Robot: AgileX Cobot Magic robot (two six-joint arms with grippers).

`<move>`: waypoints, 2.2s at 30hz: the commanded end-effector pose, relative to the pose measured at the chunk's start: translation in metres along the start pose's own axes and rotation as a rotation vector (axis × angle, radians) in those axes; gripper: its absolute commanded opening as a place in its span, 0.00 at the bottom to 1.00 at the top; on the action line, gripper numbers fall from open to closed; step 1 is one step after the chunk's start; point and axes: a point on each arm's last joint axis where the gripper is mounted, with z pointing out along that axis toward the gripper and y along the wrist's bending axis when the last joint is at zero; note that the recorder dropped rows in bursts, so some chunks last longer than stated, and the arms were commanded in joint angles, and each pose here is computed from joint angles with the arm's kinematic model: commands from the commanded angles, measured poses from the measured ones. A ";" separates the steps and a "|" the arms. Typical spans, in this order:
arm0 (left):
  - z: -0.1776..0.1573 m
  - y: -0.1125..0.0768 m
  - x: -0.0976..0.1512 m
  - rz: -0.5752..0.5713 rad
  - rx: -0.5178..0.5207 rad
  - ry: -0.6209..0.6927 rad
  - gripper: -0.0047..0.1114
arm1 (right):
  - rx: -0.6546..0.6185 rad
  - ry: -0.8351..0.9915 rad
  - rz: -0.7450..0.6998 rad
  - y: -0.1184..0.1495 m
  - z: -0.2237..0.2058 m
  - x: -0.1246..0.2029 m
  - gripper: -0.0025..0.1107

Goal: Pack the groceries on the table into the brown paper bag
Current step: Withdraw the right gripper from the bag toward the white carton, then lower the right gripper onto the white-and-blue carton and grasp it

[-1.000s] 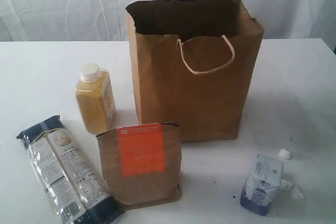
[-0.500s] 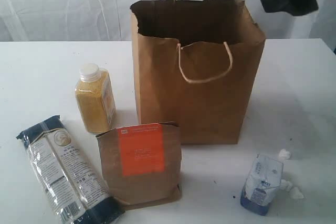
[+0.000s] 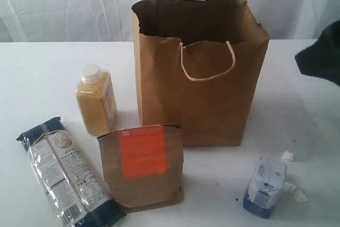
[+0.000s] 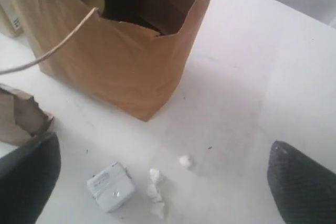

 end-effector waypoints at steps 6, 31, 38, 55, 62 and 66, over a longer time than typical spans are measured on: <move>0.000 0.000 0.001 -0.004 0.005 -0.003 0.04 | -0.042 0.103 -0.028 0.005 -0.002 0.038 0.95; 0.000 0.000 0.001 -0.004 0.005 -0.003 0.04 | -0.135 0.300 0.100 0.032 0.105 0.095 0.88; 0.000 0.000 0.001 -0.004 0.005 -0.003 0.04 | -0.144 0.404 0.110 0.039 0.148 0.097 0.87; 0.000 0.000 0.001 -0.004 0.005 -0.003 0.04 | -0.143 0.465 0.108 0.046 0.194 0.105 0.85; 0.000 0.000 0.001 -0.004 0.005 -0.003 0.04 | -0.142 0.488 0.107 0.047 0.202 0.108 0.49; 0.000 0.000 0.001 -0.004 0.005 -0.003 0.04 | -0.142 0.483 0.107 0.047 0.201 0.108 0.22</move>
